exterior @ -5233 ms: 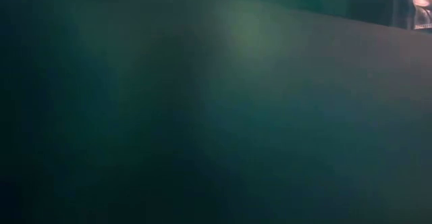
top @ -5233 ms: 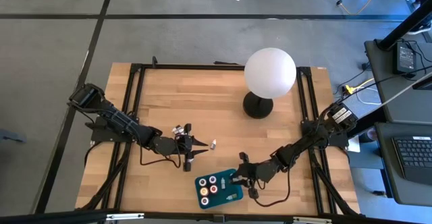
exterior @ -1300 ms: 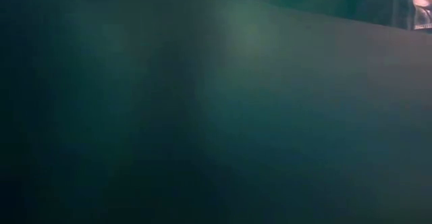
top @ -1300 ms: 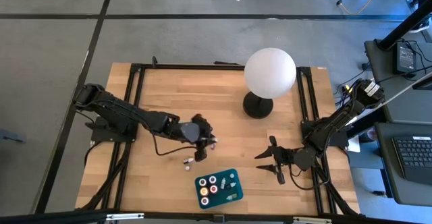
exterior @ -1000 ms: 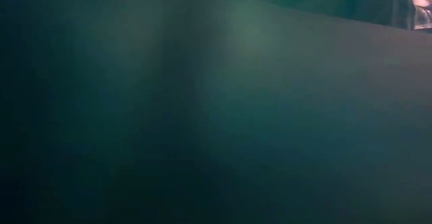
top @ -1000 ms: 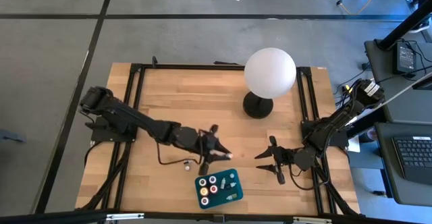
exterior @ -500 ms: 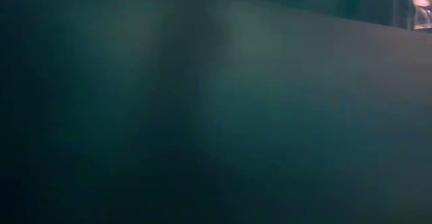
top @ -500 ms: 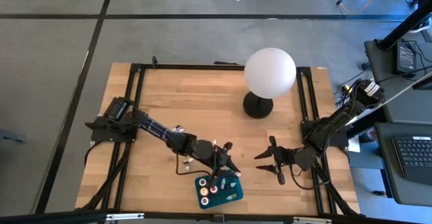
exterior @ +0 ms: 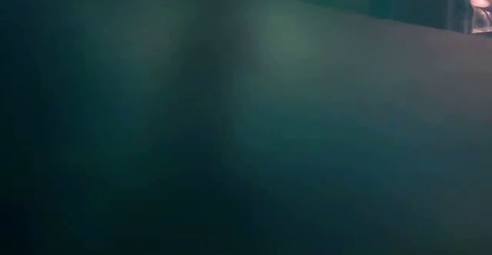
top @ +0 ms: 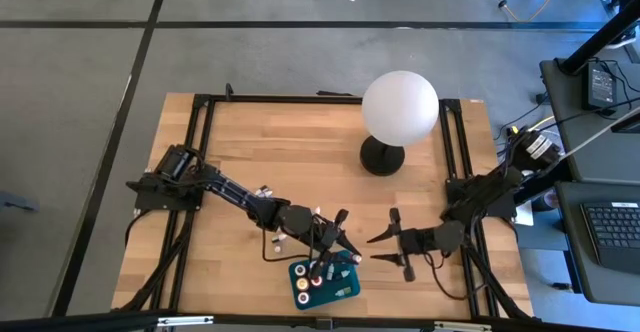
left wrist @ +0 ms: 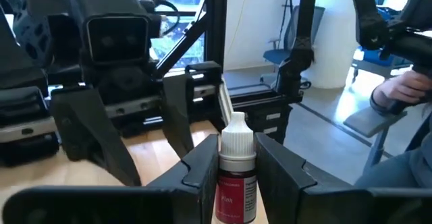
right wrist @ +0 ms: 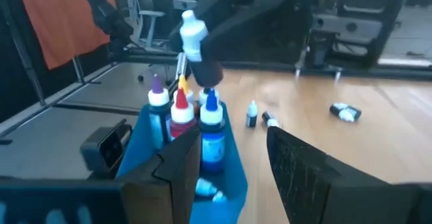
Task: Pick & Place food coloring
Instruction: Put the small pink food coloring bottle into the blue bin
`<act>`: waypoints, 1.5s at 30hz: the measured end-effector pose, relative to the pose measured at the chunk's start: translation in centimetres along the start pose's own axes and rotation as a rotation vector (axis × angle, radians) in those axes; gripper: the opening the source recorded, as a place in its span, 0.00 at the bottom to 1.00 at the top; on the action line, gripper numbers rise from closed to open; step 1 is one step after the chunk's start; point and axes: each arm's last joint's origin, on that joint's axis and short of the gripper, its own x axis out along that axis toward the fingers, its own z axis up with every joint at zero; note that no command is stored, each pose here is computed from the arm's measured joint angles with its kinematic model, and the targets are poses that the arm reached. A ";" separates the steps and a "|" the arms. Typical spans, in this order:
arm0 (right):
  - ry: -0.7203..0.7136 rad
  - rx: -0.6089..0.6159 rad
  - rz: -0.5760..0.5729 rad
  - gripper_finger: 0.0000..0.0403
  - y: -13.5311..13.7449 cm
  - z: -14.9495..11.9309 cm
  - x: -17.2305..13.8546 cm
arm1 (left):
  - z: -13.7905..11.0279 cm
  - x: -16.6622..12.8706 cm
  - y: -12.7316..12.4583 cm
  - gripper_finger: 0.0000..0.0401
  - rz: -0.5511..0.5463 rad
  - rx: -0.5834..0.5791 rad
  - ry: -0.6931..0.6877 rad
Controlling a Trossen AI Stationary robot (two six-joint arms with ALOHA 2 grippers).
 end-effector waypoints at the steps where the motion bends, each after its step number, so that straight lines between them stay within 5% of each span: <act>1: -0.003 0.002 -0.006 0.43 0.0 0.1 0.3 | 0.0 0.0 0.0 0.22 0.001 0.000 0.000; 12: -0.018 -0.096 -0.036 0.43 1.2 1.8 4.2 | 0.0 0.0 -0.3 0.22 -0.026 0.000 -0.004; 27: -0.004 -0.068 0.072 0.43 1.7 2.2 4.6 | 0.1 0.0 -0.6 0.22 0.012 0.056 -0.012; 45: -0.039 -0.066 0.059 0.43 1.5 3.0 5.1 | 0.6 0.0 -0.6 0.22 0.028 0.058 -0.060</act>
